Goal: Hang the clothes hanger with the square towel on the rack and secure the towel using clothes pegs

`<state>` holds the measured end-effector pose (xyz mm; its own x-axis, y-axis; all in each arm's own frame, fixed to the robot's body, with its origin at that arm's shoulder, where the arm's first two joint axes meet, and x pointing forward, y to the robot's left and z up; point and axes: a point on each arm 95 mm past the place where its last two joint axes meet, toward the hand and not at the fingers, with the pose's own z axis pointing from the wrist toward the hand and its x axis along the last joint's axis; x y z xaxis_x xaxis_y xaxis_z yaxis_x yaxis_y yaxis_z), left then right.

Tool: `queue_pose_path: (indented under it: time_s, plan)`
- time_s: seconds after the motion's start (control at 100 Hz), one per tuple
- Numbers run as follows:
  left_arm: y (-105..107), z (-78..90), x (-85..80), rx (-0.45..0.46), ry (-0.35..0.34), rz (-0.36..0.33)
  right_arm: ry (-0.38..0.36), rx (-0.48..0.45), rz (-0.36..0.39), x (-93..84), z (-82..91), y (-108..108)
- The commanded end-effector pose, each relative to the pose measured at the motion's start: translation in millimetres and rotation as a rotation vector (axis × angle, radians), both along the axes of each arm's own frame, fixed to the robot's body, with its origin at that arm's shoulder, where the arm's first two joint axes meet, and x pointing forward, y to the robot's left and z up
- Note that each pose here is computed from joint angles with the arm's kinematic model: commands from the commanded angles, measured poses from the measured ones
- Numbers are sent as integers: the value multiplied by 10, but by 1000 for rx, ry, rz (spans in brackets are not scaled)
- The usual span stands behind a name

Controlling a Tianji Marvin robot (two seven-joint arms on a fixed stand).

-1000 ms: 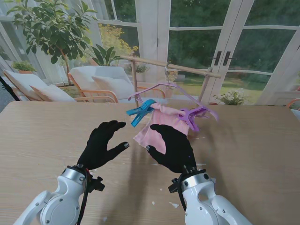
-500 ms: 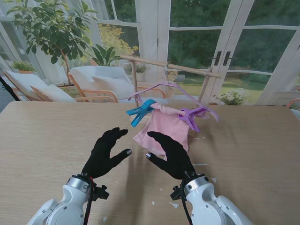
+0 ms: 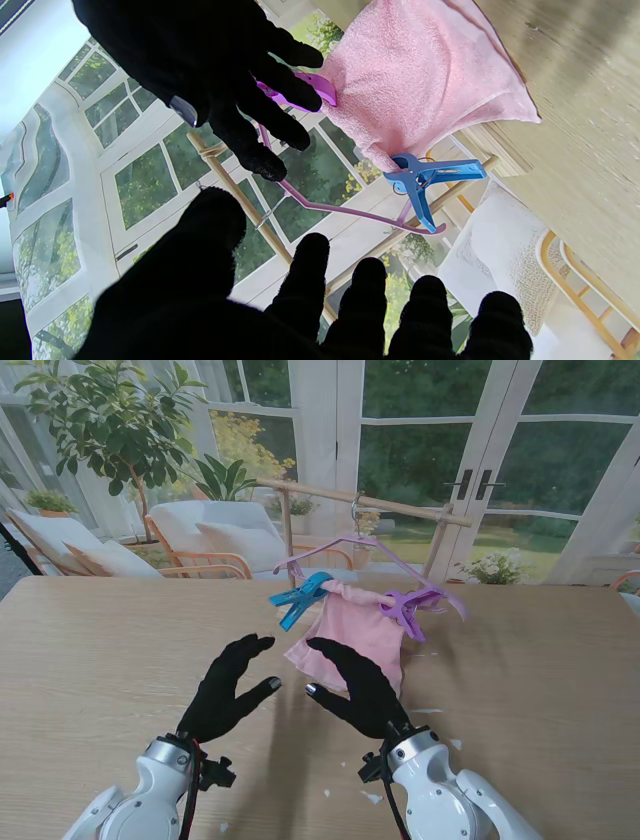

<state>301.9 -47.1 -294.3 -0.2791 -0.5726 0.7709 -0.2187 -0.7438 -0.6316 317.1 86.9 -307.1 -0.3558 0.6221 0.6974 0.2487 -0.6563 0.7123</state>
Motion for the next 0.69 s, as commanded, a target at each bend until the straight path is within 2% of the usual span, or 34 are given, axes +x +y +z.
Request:
queue_pose_path:
  time_s: [0.0, 0.28, 0.68]
  plan:
    - [-41, 15, -31, -4, 5, -18, -9, 11, 20, -12, 13, 57]
    - [-89, 51, -42, -23, 26, -30, -10, 14, 31, -41, -5, 61]
    - [-62, 108, -101, -40, 11, -42, -36, 25, 16, -93, 47, 56]
